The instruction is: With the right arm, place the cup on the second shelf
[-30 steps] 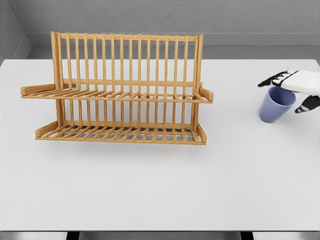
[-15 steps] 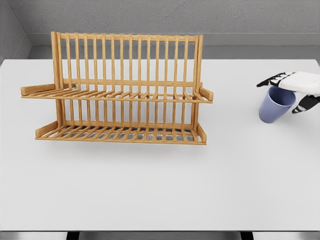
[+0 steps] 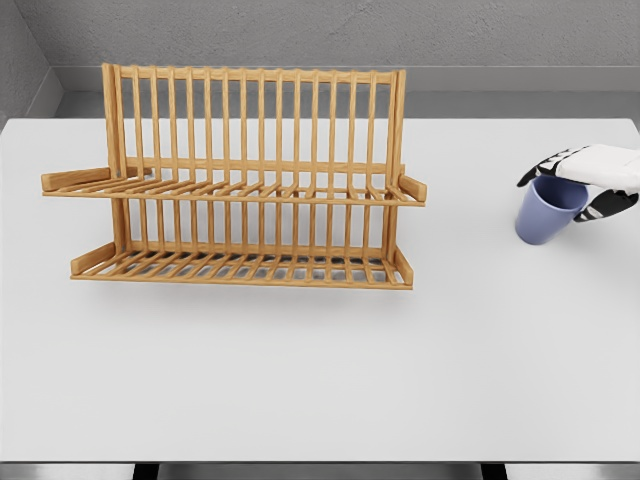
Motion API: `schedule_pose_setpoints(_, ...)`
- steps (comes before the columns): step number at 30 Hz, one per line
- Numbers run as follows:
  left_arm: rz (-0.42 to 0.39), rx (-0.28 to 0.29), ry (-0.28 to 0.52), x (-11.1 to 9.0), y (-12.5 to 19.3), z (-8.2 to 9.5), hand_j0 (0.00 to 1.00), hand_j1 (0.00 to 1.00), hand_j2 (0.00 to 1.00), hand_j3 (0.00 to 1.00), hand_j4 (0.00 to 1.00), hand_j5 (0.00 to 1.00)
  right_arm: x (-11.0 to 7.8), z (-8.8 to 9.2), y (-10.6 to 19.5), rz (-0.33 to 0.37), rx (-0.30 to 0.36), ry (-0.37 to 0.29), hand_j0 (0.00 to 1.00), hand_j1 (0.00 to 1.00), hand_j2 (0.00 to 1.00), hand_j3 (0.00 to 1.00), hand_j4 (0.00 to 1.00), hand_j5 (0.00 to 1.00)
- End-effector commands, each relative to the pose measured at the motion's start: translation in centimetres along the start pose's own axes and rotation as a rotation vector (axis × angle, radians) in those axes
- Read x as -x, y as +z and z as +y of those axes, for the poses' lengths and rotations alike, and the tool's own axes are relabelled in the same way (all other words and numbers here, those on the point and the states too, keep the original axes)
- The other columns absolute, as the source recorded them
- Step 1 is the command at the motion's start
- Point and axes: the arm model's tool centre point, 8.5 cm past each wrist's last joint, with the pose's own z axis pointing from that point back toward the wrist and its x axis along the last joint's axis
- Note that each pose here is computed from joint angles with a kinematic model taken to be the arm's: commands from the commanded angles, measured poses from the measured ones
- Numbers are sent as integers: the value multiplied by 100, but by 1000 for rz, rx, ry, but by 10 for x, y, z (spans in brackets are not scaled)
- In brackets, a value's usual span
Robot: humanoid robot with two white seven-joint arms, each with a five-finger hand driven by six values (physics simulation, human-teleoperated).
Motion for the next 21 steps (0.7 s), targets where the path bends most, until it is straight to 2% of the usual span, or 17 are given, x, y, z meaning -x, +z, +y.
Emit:
schedule_pose_setpoints(1,0,0,0,0,0,0,100,100,100,100,100,100,0,0,0,-2,2,-4,65,65,65,65,65,65)
schedule_pose_setpoints(8,0,0,2,0,0,0,100,100,100,100,100,100,-2,-7,1,-5,16,6,63,63,63,63,63,63)
schedule_pose_setpoints(21,-1,0,0,0,0,0,100,100,100,100,100,100,-21,-51,7,-42,95,97,63,63,63,63,63,63)
